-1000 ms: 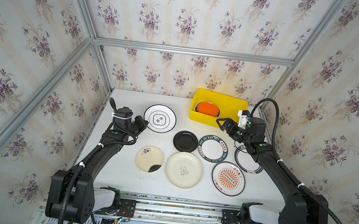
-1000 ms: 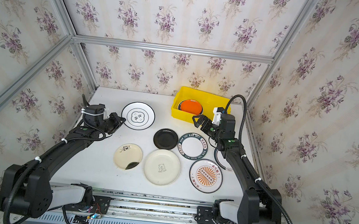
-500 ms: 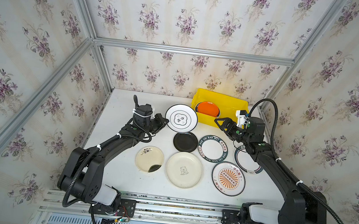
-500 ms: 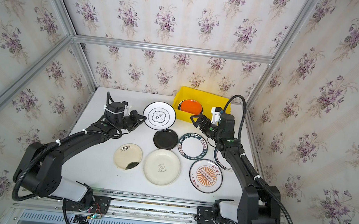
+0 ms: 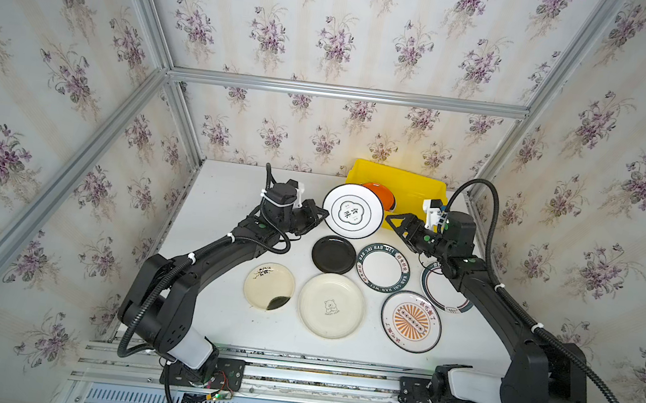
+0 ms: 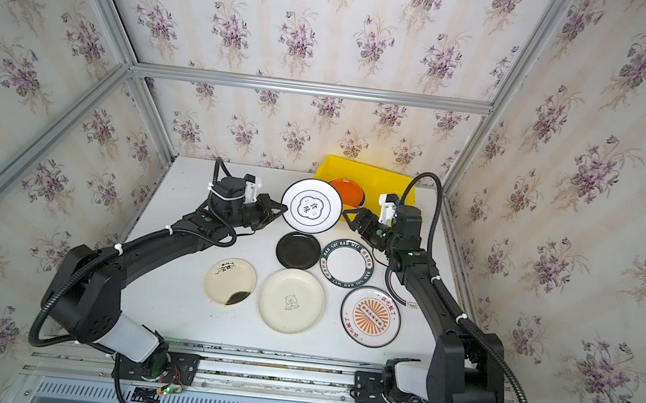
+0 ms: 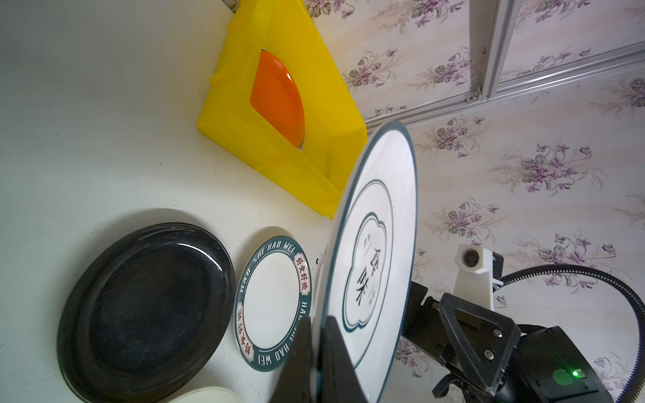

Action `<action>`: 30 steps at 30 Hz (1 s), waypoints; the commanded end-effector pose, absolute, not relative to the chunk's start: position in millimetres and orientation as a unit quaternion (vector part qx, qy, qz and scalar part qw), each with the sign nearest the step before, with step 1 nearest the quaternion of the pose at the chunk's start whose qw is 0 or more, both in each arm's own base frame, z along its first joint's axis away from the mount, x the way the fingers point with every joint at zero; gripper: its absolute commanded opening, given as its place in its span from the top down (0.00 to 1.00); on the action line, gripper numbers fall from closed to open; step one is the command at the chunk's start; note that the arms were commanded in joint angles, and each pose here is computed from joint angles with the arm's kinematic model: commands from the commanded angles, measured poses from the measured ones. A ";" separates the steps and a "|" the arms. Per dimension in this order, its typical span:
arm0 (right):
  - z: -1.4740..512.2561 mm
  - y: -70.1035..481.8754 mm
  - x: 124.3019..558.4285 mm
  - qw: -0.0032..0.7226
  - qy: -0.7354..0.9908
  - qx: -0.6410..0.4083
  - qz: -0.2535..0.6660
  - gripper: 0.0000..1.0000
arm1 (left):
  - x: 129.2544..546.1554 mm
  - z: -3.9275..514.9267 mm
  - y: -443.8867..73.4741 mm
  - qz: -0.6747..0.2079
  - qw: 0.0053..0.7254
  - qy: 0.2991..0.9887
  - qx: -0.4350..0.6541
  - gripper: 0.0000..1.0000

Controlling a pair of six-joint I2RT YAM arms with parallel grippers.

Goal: Place the plates into the plastic bin on the countertop
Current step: 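Lift the white plate toward right gripper while right gripper reaches for it, then close right gripper on the white plate rim while left gripper releases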

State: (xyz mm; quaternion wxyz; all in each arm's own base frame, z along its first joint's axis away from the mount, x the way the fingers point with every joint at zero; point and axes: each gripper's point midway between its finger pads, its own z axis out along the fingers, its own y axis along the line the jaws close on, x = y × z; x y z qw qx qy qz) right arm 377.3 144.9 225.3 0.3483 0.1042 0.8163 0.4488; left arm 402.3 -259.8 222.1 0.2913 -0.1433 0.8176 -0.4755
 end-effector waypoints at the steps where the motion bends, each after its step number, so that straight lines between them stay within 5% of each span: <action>1: 238.2 150.8 380.5 0.362 0.803 0.088 0.465 0.22 | 405.9 241.8 -273.1 -0.503 0.303 0.799 -0.127 1.00; 11: 234.3 156.3 383.2 0.350 0.806 0.087 0.470 0.38 | 405.0 245.1 -296.7 -0.516 0.288 0.800 -0.105 1.00; 18: 233.0 156.0 384.0 0.347 0.808 0.090 0.468 0.66 | 402.4 247.5 -300.1 -0.517 0.288 0.800 -0.097 1.00; 26: 231.3 157.3 384.8 0.344 0.810 0.090 0.466 0.85 | 397.6 247.3 -302.7 -0.515 0.287 0.803 -0.087 1.00; 27: 230.6 156.9 385.1 0.344 0.811 0.092 0.465 0.88 | 397.3 246.5 -301.6 -0.513 0.288 0.804 -0.087 0.99; 30: 229.4 154.5 386.1 0.344 0.814 0.098 0.457 1.00 | 394.9 251.4 -299.1 -0.508 0.302 0.803 -0.075 0.66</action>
